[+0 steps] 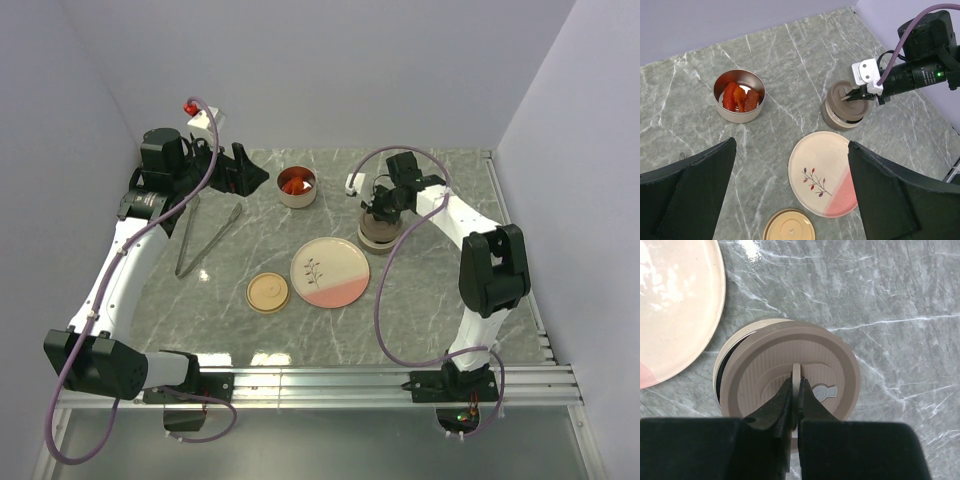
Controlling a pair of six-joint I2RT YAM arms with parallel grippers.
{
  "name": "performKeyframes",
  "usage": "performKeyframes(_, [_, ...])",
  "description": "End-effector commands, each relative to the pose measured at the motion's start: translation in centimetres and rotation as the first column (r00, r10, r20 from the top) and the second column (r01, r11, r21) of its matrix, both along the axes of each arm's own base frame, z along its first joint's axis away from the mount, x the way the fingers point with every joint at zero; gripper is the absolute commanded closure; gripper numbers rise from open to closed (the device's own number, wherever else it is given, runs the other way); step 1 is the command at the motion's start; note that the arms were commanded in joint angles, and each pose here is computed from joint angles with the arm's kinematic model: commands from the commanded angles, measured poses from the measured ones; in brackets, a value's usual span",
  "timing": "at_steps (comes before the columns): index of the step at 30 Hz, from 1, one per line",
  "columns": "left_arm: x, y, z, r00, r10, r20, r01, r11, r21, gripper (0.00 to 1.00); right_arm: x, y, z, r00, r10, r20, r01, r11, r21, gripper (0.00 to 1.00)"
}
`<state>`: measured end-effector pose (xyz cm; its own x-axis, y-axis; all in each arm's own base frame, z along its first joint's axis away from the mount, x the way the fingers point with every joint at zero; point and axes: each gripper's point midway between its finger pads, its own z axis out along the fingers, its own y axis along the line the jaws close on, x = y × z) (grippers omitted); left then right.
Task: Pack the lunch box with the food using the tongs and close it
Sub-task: Put the lid back on the lunch box
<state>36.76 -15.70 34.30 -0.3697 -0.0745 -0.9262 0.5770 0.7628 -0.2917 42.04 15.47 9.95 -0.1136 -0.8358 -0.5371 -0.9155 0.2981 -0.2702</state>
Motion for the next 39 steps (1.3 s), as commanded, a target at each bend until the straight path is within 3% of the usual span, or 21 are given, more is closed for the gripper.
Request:
performKeyframes(1, [0.2,-0.1,0.6,0.999,-0.011,0.034,0.012,1.0,-0.015,0.01,-0.2,0.6,1.6,0.999,0.024,0.048,-0.025,1.0,0.015,1.0])
performKeyframes(39, [0.3,-0.2,-0.3,0.999,-0.022,0.026,0.023,1.0,-0.007,0.01,-0.4,0.8,-2.0,0.999,0.0,-0.046,0.0,1.0,-0.018,1.0])
